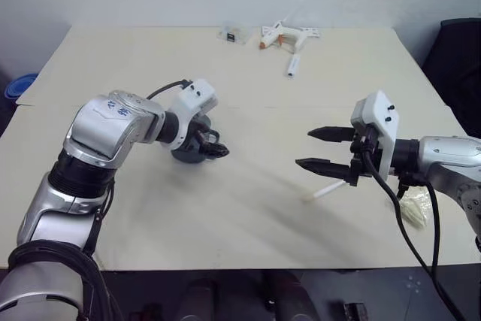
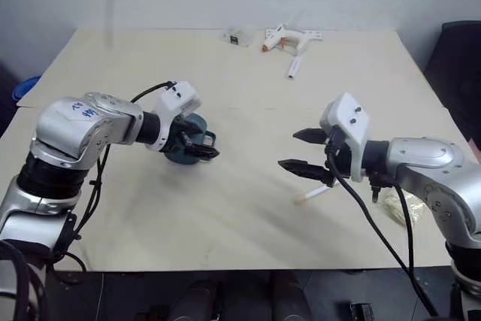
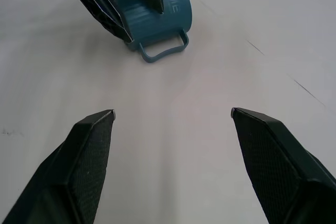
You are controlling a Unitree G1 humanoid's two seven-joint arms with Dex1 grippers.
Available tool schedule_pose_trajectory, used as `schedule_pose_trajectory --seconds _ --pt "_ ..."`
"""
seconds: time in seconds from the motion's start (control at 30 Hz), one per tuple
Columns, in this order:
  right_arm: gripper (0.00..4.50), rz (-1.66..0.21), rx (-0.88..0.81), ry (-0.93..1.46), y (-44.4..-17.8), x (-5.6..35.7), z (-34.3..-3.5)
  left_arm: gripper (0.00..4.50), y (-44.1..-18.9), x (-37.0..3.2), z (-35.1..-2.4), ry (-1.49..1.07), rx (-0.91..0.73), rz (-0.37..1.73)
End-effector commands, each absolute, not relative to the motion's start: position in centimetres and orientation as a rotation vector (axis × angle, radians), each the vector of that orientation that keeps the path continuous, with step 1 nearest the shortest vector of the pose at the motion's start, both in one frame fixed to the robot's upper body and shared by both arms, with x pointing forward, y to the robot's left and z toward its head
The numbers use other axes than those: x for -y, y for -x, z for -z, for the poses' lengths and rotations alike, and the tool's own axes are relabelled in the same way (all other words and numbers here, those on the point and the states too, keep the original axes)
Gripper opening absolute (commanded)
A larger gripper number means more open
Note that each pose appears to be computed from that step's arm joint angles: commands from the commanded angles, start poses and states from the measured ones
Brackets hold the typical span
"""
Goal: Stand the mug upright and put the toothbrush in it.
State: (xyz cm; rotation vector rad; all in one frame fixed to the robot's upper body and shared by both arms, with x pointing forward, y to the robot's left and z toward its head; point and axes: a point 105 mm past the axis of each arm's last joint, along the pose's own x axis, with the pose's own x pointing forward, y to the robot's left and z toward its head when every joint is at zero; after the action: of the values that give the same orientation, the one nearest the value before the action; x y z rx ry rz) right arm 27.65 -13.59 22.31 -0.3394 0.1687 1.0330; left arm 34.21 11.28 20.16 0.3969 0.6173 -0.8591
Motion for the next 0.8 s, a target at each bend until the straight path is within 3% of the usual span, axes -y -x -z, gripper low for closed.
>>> schedule_pose_trajectory --seconds 0.03,0.3,0.63,0.73,0.8 --pt "3.69 -1.052 -0.097 0.360 -27.6 13.1 -23.5 4.50 -34.0 -12.3 -20.0 -0.455 -0.613 0.802" --pt "3.69 -1.057 -0.079 0.351 -27.7 12.7 -23.5 4.50 -33.9 -13.3 -18.6 -0.389 -0.682 0.759" --pt "3.69 -1.044 -0.074 0.337 -27.9 12.9 -23.3 4.50 -34.8 -15.7 -19.3 -0.414 -0.655 0.670" --pt "3.71 -1.048 -0.071 0.336 -28.0 12.8 -23.3 3.86 -34.9 -16.0 -19.0 -0.417 -0.654 0.659" --pt "3.71 -1.053 -0.067 0.337 -28.0 12.7 -23.4 3.18 -34.9 -16.1 -19.0 -0.414 -0.654 0.658"
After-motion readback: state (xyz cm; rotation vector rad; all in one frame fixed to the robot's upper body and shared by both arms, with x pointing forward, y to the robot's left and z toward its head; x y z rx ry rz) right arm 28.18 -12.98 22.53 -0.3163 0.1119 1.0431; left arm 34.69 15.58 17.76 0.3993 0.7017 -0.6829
